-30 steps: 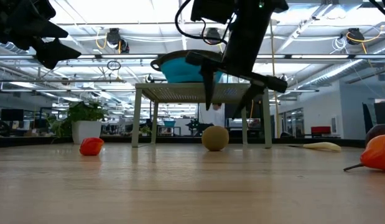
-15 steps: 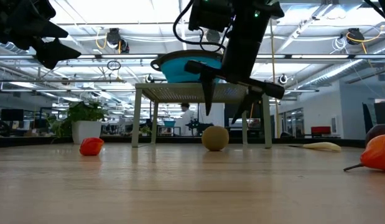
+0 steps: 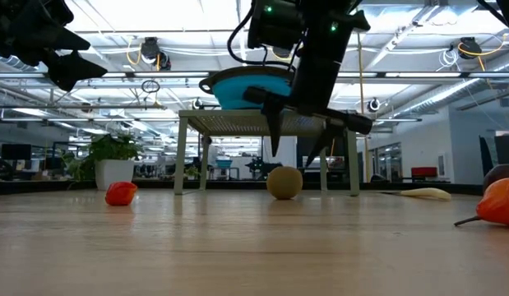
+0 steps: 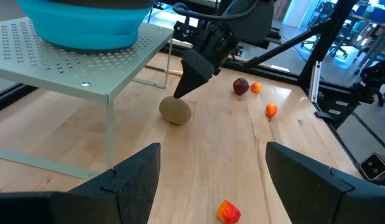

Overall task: Pick & Place Fruit
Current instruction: Put the kiwi into the colander on the shelf

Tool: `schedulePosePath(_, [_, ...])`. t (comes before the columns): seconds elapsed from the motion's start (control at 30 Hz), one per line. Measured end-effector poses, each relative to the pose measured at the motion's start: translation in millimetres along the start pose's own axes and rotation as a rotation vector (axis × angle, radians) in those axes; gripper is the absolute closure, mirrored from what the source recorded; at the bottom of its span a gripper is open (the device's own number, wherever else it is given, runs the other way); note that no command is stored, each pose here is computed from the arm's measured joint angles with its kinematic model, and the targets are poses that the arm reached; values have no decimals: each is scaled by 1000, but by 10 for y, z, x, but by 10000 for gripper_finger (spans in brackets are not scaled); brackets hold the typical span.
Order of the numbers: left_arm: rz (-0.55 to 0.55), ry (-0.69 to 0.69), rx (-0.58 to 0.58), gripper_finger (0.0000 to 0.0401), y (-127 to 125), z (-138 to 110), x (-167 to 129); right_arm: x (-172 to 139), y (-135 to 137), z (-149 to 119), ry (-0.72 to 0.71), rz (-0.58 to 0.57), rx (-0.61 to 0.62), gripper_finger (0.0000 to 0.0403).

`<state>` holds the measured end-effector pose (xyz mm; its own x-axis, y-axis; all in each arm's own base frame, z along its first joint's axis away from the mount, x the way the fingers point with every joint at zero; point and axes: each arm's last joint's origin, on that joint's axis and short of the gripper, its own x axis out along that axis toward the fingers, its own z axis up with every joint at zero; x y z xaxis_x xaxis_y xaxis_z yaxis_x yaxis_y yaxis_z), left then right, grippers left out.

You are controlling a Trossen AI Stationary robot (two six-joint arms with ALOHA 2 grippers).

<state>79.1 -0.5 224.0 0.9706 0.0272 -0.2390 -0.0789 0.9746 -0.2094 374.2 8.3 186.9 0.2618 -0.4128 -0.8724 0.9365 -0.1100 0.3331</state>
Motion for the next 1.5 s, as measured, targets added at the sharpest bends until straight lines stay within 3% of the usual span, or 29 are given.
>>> schedulePosePath(1.5, [-1, 0, -9, 110, 0, 0, 0, 156, -22, 90, 39, 14, -1, 163])
